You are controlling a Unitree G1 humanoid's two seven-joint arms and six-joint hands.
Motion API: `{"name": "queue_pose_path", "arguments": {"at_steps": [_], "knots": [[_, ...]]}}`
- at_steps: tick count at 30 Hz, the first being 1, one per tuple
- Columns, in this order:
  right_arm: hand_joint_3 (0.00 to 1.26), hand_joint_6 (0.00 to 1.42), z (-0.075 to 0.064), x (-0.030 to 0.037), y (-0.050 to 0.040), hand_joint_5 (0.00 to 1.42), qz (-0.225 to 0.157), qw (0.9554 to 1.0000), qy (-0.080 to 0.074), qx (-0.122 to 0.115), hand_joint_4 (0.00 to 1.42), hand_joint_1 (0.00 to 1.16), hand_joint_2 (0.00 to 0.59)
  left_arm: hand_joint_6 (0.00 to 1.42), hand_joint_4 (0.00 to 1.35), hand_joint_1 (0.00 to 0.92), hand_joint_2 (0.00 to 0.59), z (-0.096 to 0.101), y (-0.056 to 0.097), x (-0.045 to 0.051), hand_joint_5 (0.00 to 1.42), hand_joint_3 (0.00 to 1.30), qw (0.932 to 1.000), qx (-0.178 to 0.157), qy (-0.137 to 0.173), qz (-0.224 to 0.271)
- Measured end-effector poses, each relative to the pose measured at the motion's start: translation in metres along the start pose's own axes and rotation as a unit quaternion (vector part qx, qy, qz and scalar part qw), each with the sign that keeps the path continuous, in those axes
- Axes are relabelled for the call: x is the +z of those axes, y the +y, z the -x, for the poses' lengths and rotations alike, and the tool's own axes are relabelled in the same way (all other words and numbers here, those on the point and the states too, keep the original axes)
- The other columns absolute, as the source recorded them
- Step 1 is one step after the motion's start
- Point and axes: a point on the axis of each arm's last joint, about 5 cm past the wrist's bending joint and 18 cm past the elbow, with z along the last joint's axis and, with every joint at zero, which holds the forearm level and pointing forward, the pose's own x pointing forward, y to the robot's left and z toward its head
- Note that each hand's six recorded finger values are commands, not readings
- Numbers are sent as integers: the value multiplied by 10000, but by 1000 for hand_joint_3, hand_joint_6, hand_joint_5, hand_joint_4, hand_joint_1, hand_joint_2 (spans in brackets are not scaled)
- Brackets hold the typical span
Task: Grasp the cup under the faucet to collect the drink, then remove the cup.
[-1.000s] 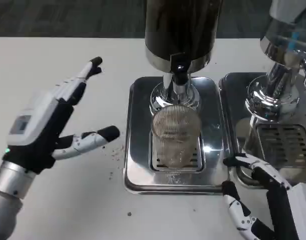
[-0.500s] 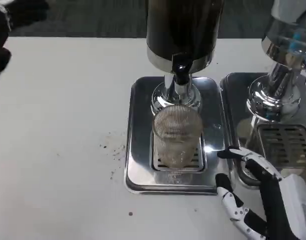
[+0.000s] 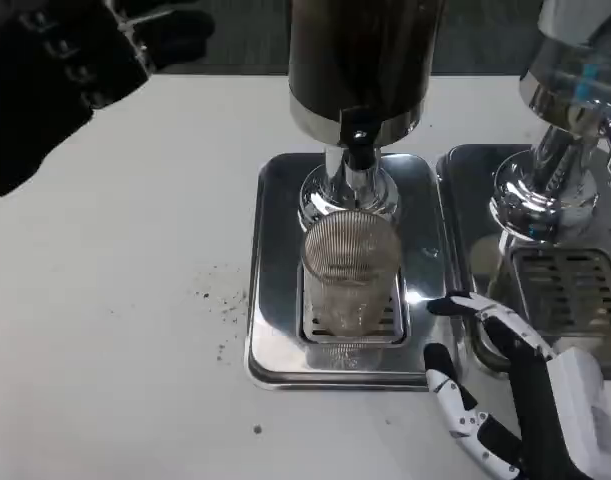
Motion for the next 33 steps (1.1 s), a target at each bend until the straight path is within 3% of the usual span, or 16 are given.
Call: {"name": "queue_pose_path", "arguments": {"at_steps": [3, 7, 17, 22, 33], "knots": [[433, 290, 0, 13, 25, 294, -52, 10000, 14, -60, 294, 407, 420, 94, 59, 0, 89, -89, 5, -66, 110, 115, 9985, -271, 33, 473], [437, 288, 4, 14, 36, 290, -69, 9999, 35, -106, 294, 406, 420, 76, 36, 0, 93, -192, -15, -144, 103, 83, 9964, -419, 54, 736], [441, 282, 21, 21, 77, 289, -129, 9996, 93, -244, 301, 404, 420, 92, 77, 0, 74, -476, -58, -269, 126, 152, 9905, -847, 264, 1054], [441, 283, 37, 28, 117, 288, -185, 9993, 157, -297, 306, 404, 420, 91, 75, 0, 73, -599, -76, -363, 126, 154, 9889, -854, 350, 1160], [446, 287, 44, 52, 157, 298, -249, 9985, 172, -457, 308, 399, 424, 81, 68, 0, 72, -766, -67, -490, 124, 148, 9934, -409, 211, 1047]]}}
